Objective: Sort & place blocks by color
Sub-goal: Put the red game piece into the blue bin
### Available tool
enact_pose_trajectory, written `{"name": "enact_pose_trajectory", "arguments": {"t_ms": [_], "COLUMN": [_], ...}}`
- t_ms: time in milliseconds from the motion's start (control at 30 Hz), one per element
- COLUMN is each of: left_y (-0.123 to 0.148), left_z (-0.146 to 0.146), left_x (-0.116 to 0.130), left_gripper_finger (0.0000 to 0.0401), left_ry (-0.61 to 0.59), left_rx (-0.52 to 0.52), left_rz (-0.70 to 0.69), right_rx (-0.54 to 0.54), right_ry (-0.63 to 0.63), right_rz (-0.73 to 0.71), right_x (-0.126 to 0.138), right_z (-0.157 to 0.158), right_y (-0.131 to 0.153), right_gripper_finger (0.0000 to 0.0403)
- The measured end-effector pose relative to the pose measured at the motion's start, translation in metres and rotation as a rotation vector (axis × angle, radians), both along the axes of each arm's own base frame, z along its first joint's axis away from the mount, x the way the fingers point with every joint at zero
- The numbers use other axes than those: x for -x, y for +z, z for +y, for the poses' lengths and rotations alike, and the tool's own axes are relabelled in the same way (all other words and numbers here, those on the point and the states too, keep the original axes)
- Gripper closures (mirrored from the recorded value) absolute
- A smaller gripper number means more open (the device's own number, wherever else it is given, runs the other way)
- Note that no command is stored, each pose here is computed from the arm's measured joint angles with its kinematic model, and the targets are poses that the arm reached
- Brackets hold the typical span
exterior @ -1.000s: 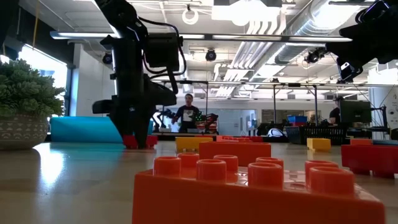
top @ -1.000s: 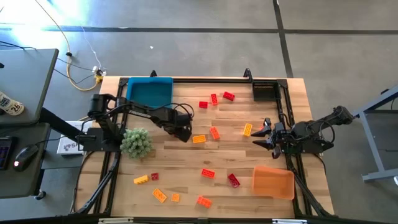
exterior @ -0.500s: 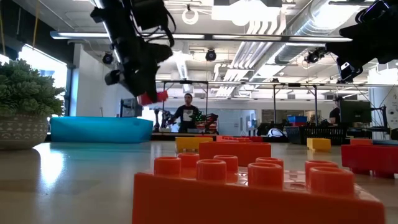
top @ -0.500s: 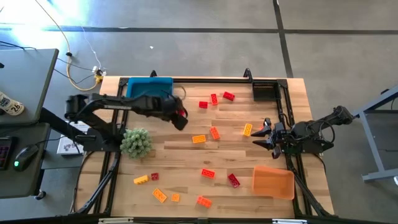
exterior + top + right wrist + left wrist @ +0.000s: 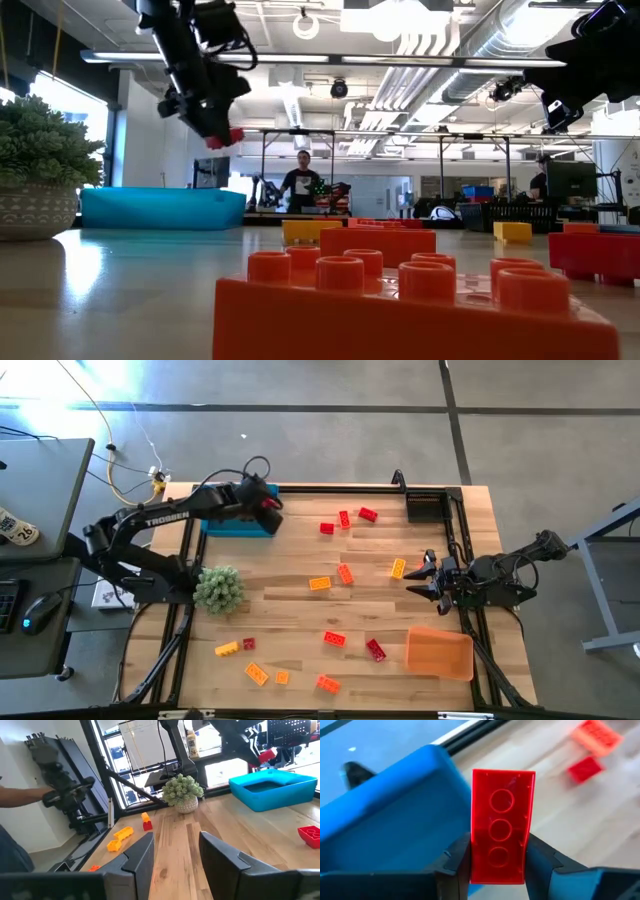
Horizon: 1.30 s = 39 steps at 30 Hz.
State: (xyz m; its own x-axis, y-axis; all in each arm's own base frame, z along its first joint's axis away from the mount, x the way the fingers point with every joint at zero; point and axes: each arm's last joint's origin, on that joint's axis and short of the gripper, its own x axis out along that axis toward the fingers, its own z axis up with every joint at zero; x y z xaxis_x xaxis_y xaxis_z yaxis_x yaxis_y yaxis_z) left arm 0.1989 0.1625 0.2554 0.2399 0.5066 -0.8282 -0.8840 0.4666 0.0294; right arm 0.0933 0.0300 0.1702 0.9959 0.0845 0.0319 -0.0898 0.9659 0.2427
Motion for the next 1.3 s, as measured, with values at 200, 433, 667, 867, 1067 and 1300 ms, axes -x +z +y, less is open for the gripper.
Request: {"name": "enact_pose_trajectory", "arguments": {"t_ms": [200, 433, 667, 867, 1067, 1300], "left_y": [-0.005, -0.007, -0.009, -0.018, -0.037, -0.057], "left_z": [0.019, 0.03, 0.031, 0.035, 0.041, 0.05], "left_x": [0.02, 0.036, 0.044, 0.04, 0.029, 0.022], "left_gripper_finger": [0.0279, 0.0282, 0.0282, 0.0282, 0.0282, 0.0282], "left_ry": [0.073, 0.145, 0.224, 0.267, 0.315, 0.357], "left_rx": [0.038, 0.076, 0.153, 0.217, 0.273, 0.318], "left_rz": [0.061, 0.062, 0.033, 0.008, 0.024, 0.056], "right_rx": [0.0, 0.0, 0.0, 0.012, 0.055, 0.052], "right_ry": [0.0, 0.0, 0.0, -0.002, -0.012, -0.012], "right_rz": [0.0, 0.0, 0.0, -0.001, -0.004, -0.004], "right_x": [0.0, 0.0, 0.0, 0.0, 0.0, 0.0], "right_z": [0.0, 0.0, 0.0, 0.0, 0.0, 0.0], "right_y": [0.0, 0.0, 0.0, 0.0, 0.0, 0.0], "right_gripper_finger": [0.0259, 0.0259, 0.0259, 0.0259, 0.0259, 0.0259]}}
